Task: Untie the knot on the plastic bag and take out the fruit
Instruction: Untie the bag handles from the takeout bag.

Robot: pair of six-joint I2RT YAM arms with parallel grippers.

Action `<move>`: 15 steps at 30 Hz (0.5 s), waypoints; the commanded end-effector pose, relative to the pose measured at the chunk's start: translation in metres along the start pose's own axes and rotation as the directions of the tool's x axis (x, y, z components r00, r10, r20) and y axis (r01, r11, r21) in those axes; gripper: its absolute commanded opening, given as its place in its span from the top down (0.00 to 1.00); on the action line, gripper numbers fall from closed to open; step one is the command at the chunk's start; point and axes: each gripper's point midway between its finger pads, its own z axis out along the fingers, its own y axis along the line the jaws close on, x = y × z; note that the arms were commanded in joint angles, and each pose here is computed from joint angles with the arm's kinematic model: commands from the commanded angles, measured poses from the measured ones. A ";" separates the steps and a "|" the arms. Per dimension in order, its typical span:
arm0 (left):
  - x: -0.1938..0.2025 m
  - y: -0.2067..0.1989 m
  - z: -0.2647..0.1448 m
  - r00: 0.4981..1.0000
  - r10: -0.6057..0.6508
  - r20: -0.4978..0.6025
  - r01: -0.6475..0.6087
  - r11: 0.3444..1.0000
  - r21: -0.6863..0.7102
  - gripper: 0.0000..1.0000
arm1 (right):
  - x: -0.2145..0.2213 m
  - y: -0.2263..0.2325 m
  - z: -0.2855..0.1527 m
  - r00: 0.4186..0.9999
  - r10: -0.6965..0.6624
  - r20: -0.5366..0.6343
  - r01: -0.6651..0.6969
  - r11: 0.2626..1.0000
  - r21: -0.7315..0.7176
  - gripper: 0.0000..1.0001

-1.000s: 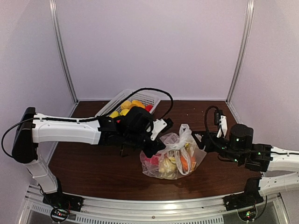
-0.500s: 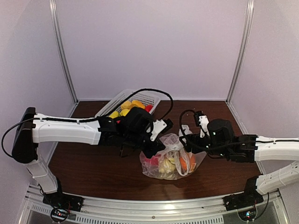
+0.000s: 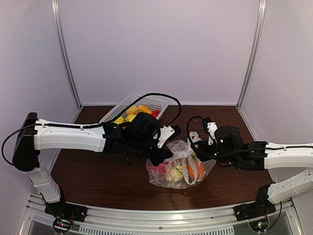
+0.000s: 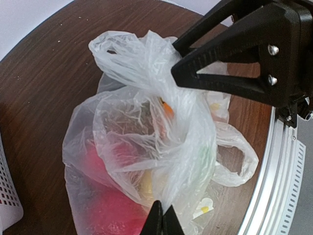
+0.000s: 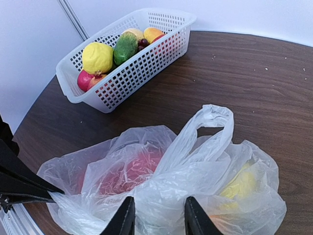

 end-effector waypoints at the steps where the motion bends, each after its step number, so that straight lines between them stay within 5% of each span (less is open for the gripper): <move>1: -0.005 0.000 -0.004 1.000 0.015 0.022 -0.015 1.000 0.005 1.00 | 0.009 -0.013 0.001 1.000 0.001 -0.012 -0.001 0.999 0.049 0.71; 8: -0.005 0.001 -0.005 1.000 0.009 0.024 -0.009 1.000 0.003 1.00 | 0.004 -0.013 -0.004 1.000 0.015 0.015 -0.015 0.999 0.040 0.99; 15: -0.008 0.003 -0.008 1.000 0.011 0.029 -0.011 1.000 -0.010 1.00 | -0.005 -0.018 -0.013 0.998 0.031 0.051 -0.034 0.998 0.055 1.00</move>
